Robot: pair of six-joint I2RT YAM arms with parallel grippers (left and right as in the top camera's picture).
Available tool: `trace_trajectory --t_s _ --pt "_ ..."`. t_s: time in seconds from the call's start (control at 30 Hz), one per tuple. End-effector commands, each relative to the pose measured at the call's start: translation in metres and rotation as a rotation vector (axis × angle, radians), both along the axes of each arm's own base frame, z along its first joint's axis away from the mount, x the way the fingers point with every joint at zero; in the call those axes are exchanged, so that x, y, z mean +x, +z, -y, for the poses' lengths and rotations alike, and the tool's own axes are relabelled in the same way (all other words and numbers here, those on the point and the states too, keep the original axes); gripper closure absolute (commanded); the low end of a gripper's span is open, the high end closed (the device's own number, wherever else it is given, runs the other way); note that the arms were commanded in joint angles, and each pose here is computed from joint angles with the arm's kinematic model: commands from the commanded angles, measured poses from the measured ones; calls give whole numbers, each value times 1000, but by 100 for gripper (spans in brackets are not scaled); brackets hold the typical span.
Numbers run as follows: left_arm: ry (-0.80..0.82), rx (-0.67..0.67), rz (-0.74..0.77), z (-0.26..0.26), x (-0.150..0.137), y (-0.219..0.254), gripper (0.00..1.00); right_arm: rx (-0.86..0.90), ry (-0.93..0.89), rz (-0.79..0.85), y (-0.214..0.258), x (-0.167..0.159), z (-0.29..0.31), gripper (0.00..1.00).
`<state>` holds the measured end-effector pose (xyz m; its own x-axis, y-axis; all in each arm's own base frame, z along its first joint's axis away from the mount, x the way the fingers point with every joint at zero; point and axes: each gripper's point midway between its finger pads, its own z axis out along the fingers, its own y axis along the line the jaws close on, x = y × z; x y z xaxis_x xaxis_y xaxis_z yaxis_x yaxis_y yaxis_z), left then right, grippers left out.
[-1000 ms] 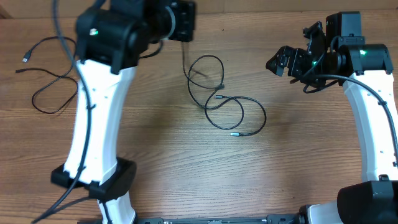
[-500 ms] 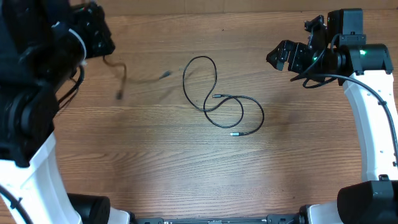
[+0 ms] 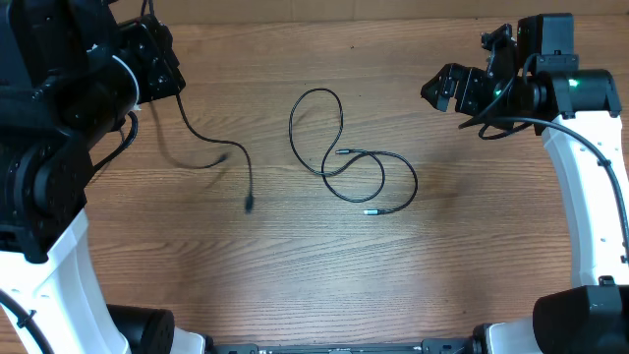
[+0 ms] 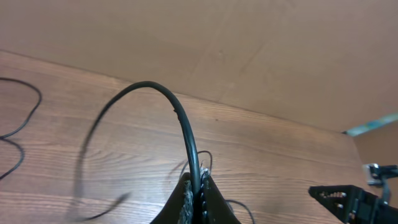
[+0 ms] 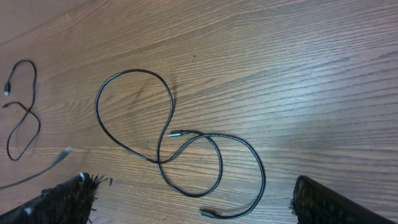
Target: Untangle cables
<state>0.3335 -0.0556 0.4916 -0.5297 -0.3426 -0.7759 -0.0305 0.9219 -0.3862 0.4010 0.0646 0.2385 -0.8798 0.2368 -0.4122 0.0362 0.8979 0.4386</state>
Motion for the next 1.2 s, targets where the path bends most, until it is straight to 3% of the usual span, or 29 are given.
trace_trajectory --t_s 0.0,0.27,0.43,0.57,0.67,0.9,1.07,1.17 --pt "99 28 5 -19 1 1 96 -4 -3 6 1 0 0 0" --pt "401 170 139 -71 48 21 96 -4 -3 6 1 0 0 0" --pt "382 264 272 -66 115 33 96 -4 -3 6 1 0 0 0" --pt "408 273 327 -70 179 17 96 -4 -3 6 1 0 0 0" --pt "423 279 308 -75 232 -25 96 -4 -3 6 1 0 0 0" --pt "354 312 72 -75 301 -164 96 -4 -3 6 1 0 0 0" --pt "152 198 -44 -43 322 -237 96 -4 -3 6 1 0 0 0" --pt "203 121 -119 -49 323 -268 96 -4 -3 6 1 0 0 0"
